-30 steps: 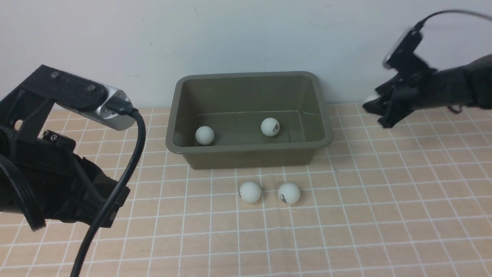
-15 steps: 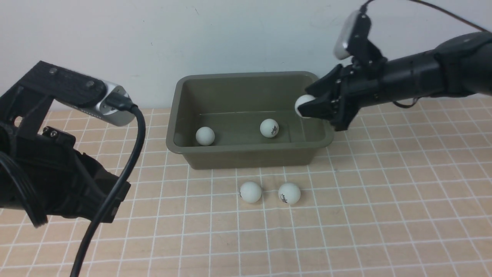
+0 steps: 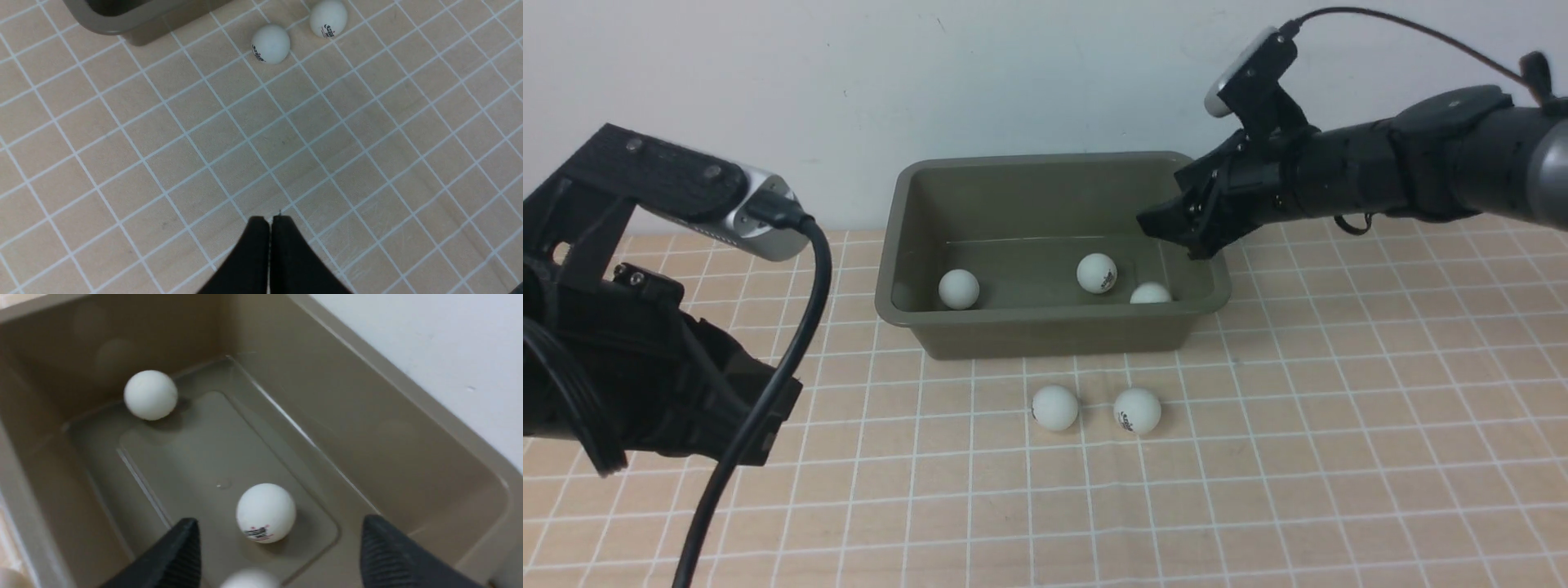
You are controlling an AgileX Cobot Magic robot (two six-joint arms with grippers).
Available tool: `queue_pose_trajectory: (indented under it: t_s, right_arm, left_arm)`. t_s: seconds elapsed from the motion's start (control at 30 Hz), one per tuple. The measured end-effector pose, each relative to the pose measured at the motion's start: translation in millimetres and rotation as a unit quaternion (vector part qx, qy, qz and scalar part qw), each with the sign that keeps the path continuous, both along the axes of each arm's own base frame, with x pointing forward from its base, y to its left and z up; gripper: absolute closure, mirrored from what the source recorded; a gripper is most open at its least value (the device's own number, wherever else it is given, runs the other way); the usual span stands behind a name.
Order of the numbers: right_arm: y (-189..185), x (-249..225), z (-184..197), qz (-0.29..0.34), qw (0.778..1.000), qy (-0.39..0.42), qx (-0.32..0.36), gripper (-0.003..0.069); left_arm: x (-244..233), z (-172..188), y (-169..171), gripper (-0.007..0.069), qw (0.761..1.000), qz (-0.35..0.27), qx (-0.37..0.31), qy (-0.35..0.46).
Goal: Put the table tennis balls into the box on the light coffee tablecloth.
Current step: 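Release the ping pong ball into the bin and lift the gripper away, then reach for and grasp a ping pong ball on the table beside the basket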
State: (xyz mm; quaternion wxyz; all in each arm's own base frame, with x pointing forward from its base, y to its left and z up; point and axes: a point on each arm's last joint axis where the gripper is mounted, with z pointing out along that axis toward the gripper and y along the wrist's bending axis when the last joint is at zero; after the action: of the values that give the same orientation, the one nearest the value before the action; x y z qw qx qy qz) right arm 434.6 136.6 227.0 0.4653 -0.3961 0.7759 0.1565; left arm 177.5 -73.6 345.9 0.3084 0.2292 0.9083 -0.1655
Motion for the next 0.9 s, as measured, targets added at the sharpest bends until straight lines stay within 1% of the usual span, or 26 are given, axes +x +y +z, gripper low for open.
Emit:
queue_pose_trajectory:
  t_s: [0.07, 0.1, 0.13, 0.17, 0.2, 0.23, 0.27, 0.3, 0.33, 0.37, 0.4, 0.5, 0.53, 0.57, 0.6, 0.7, 0.77, 0.8, 0.87, 0.9]
  right_arm:
    - [-4, -1, 17, -0.023, 0.999, -0.030, -0.006, 0.0148]
    - [-5, -1, 19, -0.023, 0.999, -0.033, -0.006, 0.0149]
    - [-8, -4, 35, -0.034, 0.998, -0.055, -0.007, 0.0152]
    - [-13, -12, 63, -0.042, 0.995, -0.091, -0.007, 0.0158]
    - [-16, -16, 75, -0.046, 0.993, -0.105, -0.007, 0.0165]
    - [-21, -26, 99, -0.058, 0.990, -0.131, -0.006, 0.0173]
    - [-23, -34, 111, -0.054, 0.988, -0.142, 0.000, 0.0180]
    - [-25, -43, 131, -0.058, 0.985, -0.160, 0.007, 0.0188]
    - [-27, -47, 138, -0.060, 0.984, -0.165, 0.011, 0.0192]
    - [-29, -66, 165, -0.063, 0.982, -0.176, 0.035, 0.0211]
    - [-30, -73, 174, -0.065, 0.982, -0.171, 0.050, 0.0221]
    - [-30, -107, 202, -0.063, 0.984, -0.113, 0.123, 0.0269]
    - [-30, -118, 207, -0.056, 0.985, -0.088, 0.137, 0.0285]
    - [-30, -129, 210, -0.051, 0.986, -0.050, 0.148, 0.0316]
    - [-30, -138, 211, -0.046, 0.988, -0.020, 0.148, 0.0340]
    - [-31, -157, 209, -0.034, 0.990, 0.054, 0.126, 0.0405]
    - [-34, -172, 203, -0.028, 0.991, 0.109, 0.079, 0.0470]
    - [-35, -173, 203, -0.028, 0.990, 0.113, 0.075, 0.0482]
    - [-41, -181, 196, -0.041, 0.987, 0.154, 0.030, 0.0557]
    - [-42, -182, 194, -0.050, 0.985, 0.163, 0.023, 0.0580]
  left_arm:
    - [2, -1, -3, 0.0669, 1.000, 0.000, -0.012, 0.008]
    - [3, -2, -3, 0.0669, 1.000, 0.000, -0.013, 0.010]
    - [7, -5, -4, 0.0669, 1.000, 0.002, -0.016, 0.016]
    - [14, -10, -6, 0.0663, 1.000, 0.003, -0.014, 0.022]
    - [19, -13, -7, 0.0659, 1.000, 0.003, -0.011, 0.026]
    - [27, -20, -9, 0.0659, 0.999, 0.000, -0.006, 0.032]
    - [32, -24, -10, 0.0659, 0.999, -0.002, -0.002, 0.033]
    - [38, -29, -11, 0.0659, 0.999, -0.005, 0.001, 0.036]
    - [42, -33, -12, 0.0659, 0.999, -0.006, 0.003, 0.042]
    - [52, -42, -15, 0.0651, 0.999, -0.011, 0.003, 0.049]
    - [58, -47, -18, 0.0647, 0.999, -0.013, -0.002, 0.051]
    - [73, -63, -27, 0.0624, 0.997, -0.015, -0.033, 0.074]
    - [77, -68, -30, 0.0614, 0.995, -0.018, -0.045, 0.083]
    - [81, -73, -34, 0.0597, 0.994, -0.024, -0.058, 0.090]
    - [84, -75, -37, 0.0585, 0.993, -0.030, -0.069, 0.091]
    - [91, -79, -42, 0.0552, 0.992, -0.047, -0.090, 0.077]
    - [96, -80, -46, 0.0526, 0.991, -0.064, -0.103, 0.059]
    - [96, -81, -46, 0.0523, 0.991, -0.065, -0.104, 0.058]
    - [100, -81, -49, 0.0491, 0.990, -0.083, -0.111, 0.040]
    - [101, -81, -50, 0.0480, 0.989, -0.090, -0.111, 0.034]
